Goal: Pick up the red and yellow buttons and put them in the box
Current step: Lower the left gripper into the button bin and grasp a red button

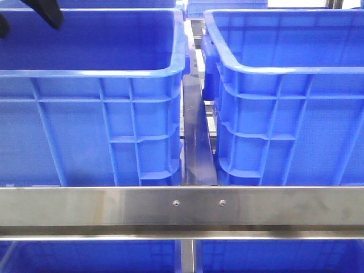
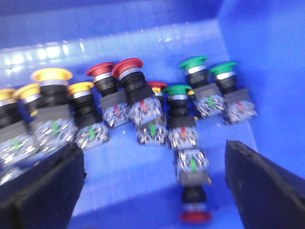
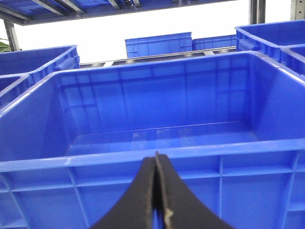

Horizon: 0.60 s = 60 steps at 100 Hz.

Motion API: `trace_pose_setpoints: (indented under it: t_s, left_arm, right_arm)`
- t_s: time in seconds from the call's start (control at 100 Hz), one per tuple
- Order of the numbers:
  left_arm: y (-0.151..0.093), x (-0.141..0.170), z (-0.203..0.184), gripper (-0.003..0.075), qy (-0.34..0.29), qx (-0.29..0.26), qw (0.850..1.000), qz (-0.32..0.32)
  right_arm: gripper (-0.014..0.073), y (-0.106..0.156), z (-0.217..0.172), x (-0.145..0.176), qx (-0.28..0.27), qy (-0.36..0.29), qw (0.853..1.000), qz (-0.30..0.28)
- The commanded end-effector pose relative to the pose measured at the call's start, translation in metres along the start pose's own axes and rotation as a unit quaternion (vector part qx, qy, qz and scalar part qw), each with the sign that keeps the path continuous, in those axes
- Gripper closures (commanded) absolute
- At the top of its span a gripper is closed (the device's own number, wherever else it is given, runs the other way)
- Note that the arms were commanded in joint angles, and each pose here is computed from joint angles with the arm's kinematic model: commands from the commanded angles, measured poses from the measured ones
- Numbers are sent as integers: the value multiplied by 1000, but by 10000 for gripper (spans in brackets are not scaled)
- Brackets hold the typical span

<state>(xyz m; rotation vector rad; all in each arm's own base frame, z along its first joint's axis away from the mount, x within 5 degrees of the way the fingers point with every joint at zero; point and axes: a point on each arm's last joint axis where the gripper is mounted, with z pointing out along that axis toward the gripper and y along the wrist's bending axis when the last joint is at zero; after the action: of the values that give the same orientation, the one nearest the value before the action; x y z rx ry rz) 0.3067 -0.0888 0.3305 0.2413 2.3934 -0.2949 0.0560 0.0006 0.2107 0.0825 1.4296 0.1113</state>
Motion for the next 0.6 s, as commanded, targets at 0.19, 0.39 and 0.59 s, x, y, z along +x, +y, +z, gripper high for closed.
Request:
trace_pose_setpoints:
  t_s: [0.19, 0.39, 0.59]
  left_arm:
    - [-4, -23, 34, 176, -8, 19, 999, -27]
    - [-1, -23, 61, 176, 4, 19, 999, -37]
    - [1, -21, 85, 176, 18, 17, 999, -42]
  right_arm:
    - [711, 2, -3, -16, -6, -62, 998, -3]
    - [711, 2, -3, -16, -6, -62, 998, -3]
    - [711, 2, -3, -16, -6, -62, 998, -3]
